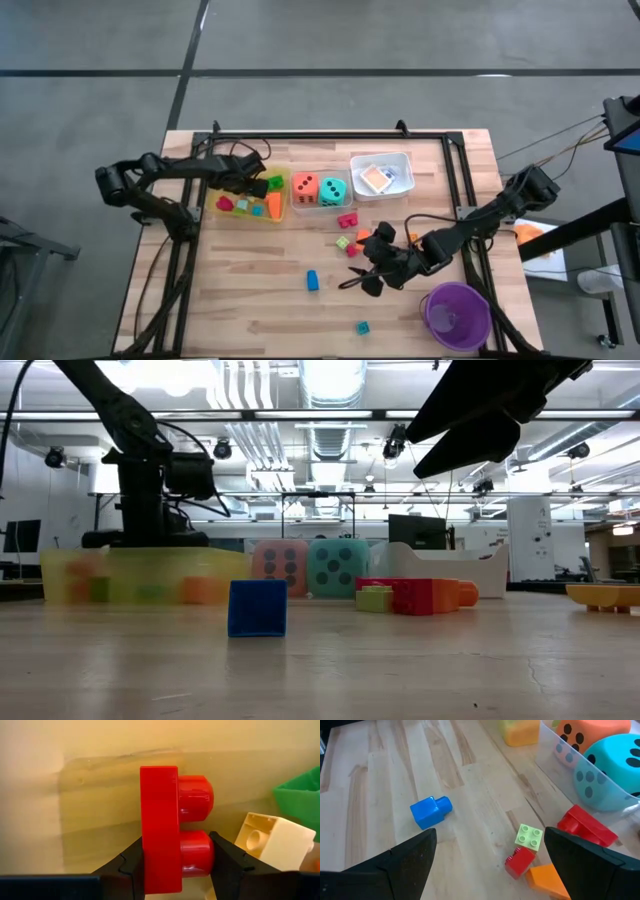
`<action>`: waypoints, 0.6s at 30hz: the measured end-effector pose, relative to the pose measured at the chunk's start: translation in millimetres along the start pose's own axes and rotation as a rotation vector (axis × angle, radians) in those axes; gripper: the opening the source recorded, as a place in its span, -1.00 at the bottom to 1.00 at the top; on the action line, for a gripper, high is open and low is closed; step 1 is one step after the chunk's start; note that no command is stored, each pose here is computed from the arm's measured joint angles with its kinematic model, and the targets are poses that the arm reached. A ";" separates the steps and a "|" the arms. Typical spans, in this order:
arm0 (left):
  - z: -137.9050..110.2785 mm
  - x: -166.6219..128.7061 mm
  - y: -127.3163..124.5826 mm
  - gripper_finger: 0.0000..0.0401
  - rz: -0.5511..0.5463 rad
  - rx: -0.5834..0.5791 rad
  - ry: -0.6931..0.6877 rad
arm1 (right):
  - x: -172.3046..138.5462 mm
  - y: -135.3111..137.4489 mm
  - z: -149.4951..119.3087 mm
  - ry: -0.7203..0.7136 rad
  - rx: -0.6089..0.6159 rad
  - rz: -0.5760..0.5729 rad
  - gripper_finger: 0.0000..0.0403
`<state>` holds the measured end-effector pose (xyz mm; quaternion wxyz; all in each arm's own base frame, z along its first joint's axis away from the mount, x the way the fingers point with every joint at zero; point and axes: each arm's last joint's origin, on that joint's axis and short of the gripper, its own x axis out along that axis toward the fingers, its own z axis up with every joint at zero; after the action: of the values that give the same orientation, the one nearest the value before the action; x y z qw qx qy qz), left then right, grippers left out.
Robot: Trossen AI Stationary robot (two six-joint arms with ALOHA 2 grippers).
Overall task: Pick & Place Toys
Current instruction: Put the red game piece into the yellow bin
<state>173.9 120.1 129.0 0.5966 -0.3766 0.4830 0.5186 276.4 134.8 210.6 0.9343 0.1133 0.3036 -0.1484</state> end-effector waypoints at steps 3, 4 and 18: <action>-2.5 1.1 1.7 -0.24 -0.006 -0.003 -0.008 | 0.0 0.3 -0.2 0.007 0.000 0.009 0.82; -2.6 0.3 2.2 -0.24 -0.009 -0.003 -0.011 | 0.0 0.3 -0.2 0.008 0.000 0.011 0.82; -3.6 -7.4 3.9 -0.20 -0.062 0.002 -0.007 | 0.0 0.5 0.0 0.007 0.002 0.014 0.82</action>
<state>169.4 115.5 135.4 0.6143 -0.3891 0.4697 0.5007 276.6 135.3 210.7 0.9341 0.1168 0.3062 -0.1419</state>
